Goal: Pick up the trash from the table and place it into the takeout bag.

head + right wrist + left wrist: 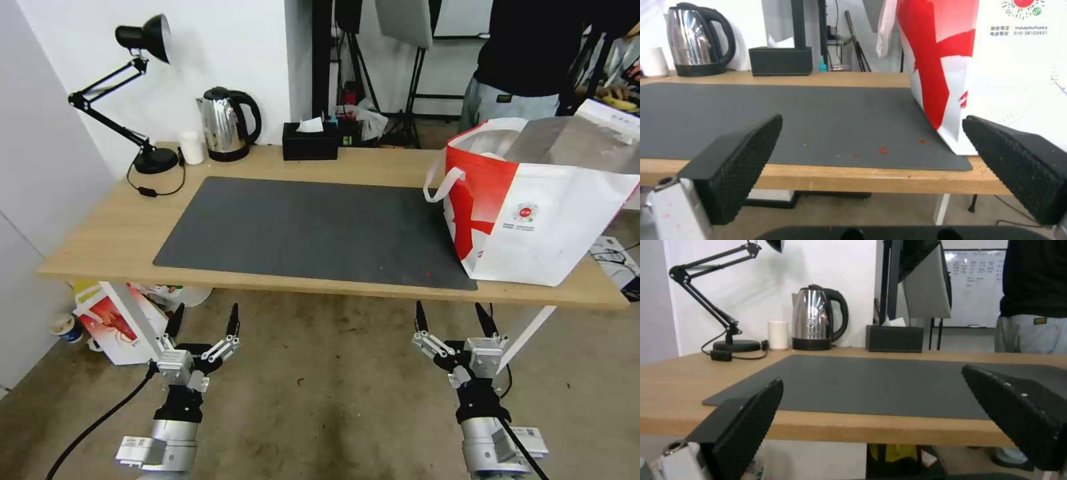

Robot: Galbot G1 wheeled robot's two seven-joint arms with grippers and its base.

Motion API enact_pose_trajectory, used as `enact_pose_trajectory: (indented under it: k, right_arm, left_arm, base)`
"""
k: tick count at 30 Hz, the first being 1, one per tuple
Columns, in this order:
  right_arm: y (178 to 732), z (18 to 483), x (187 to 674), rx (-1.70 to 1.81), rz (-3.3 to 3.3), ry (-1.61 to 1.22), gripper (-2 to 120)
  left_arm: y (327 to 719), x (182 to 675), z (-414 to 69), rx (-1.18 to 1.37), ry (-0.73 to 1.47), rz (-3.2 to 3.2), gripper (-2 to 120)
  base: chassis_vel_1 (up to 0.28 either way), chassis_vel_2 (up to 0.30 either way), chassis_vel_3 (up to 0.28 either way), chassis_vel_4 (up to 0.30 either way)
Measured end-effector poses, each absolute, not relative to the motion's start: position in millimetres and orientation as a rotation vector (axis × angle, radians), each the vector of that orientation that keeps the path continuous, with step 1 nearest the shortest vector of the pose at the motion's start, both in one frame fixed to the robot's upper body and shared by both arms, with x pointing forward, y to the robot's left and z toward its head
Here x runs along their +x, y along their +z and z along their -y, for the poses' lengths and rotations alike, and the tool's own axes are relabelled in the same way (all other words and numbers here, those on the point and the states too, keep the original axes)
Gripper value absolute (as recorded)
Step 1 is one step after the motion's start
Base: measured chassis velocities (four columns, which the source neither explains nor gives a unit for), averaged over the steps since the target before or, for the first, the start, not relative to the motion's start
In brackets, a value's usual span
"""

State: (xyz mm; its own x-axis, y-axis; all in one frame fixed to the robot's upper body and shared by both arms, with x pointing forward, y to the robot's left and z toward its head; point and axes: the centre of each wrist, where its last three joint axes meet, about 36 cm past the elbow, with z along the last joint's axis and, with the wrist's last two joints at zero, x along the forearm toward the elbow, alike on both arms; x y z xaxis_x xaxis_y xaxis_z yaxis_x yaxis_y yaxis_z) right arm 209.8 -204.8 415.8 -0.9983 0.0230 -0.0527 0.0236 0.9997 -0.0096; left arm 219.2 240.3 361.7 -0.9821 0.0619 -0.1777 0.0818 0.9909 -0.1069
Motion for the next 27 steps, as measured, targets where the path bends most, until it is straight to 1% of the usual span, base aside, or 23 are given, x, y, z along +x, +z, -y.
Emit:
enact_pose_trajectory:
  k: [16, 27]
  right_arm:
    - [415.8, 204.8, 209.8, 0.036, -3.089, -0.016, 100]
    - [415.8, 204.8, 209.8, 0.036, -3.089, -0.016, 100]
  left_arm:
    - [371.5, 224.9, -247.6, 0.119, -0.139, -2.943, 100]
    - [370.4, 230.5, -254.4, 0.145, -0.107, -2.967, 100]
  base:
    - [0.0, 0.0, 0.0, 0.0]
    - [0.0, 0.0, 0.0, 0.0]
